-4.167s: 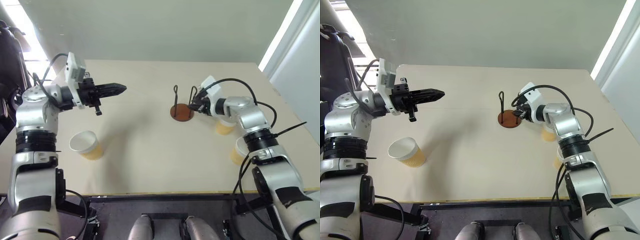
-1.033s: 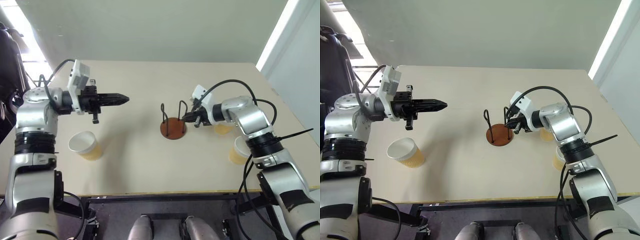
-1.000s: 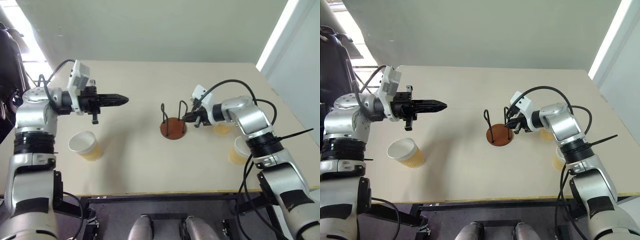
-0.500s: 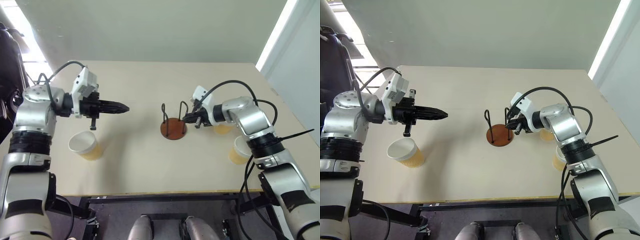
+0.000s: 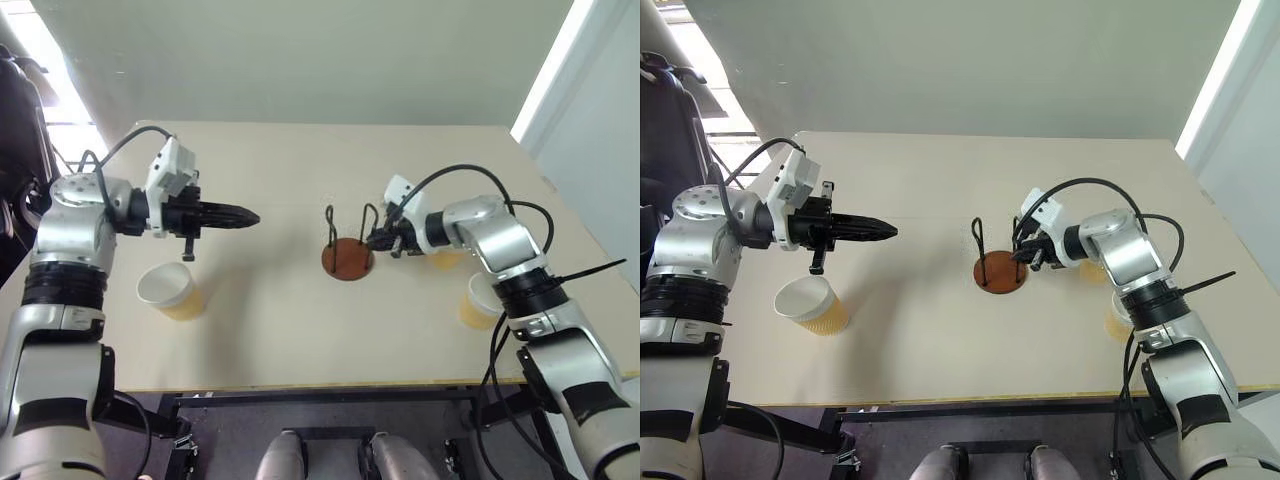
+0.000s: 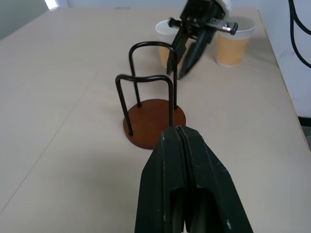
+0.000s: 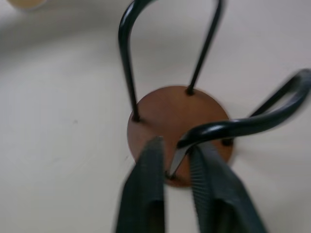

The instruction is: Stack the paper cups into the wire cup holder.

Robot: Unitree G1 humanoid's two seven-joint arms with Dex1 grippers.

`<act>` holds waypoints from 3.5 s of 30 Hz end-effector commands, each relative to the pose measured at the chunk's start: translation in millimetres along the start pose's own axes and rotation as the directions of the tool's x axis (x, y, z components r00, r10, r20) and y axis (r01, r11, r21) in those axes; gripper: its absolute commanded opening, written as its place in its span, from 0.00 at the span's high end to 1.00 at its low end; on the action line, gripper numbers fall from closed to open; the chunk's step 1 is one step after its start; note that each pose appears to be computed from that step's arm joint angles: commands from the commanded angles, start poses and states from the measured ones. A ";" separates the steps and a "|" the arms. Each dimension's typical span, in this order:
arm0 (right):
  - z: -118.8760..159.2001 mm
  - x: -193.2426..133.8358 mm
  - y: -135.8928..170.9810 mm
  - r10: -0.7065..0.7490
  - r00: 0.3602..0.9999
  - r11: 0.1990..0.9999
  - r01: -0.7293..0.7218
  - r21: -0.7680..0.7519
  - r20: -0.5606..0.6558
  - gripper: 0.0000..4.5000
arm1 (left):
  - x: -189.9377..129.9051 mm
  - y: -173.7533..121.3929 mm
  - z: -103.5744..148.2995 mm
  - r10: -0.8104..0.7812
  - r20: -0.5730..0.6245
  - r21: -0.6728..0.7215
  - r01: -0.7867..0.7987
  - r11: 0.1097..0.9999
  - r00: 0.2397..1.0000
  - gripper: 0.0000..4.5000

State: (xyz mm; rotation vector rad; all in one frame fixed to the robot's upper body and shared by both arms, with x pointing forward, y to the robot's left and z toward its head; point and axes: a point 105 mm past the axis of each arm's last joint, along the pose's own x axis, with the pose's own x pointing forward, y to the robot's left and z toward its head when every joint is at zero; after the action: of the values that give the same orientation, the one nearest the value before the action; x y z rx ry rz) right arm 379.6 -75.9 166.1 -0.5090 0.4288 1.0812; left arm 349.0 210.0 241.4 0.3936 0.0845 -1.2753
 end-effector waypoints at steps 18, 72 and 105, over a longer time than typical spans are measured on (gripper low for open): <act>17.6 -66.3 -40.3 -0.178 0.984 0.979 0.179 -0.096 0.012 0.38 | 5.8 -1.3 18.8 -0.040 0.056 0.060 0.037 0.998 0.998 1.00; -60.3 -97.3 -71.3 -0.259 0.879 0.883 0.048 -0.467 -0.400 0.87 | -0.9 6.3 15.2 0.000 0.066 0.081 -0.006 0.997 0.998 1.00; 104.8 -88.2 -5.3 -0.194 0.973 0.707 0.050 -0.705 -0.126 0.99 | 40.2 21.2 29.0 -0.071 0.047 0.089 0.066 0.994 0.996 1.00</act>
State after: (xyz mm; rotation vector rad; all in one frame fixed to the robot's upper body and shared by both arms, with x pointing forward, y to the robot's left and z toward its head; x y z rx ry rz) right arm 368.0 -94.0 283.8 -1.2954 0.2002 1.0281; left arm 380.0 172.2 248.6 0.4092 0.0258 -1.3219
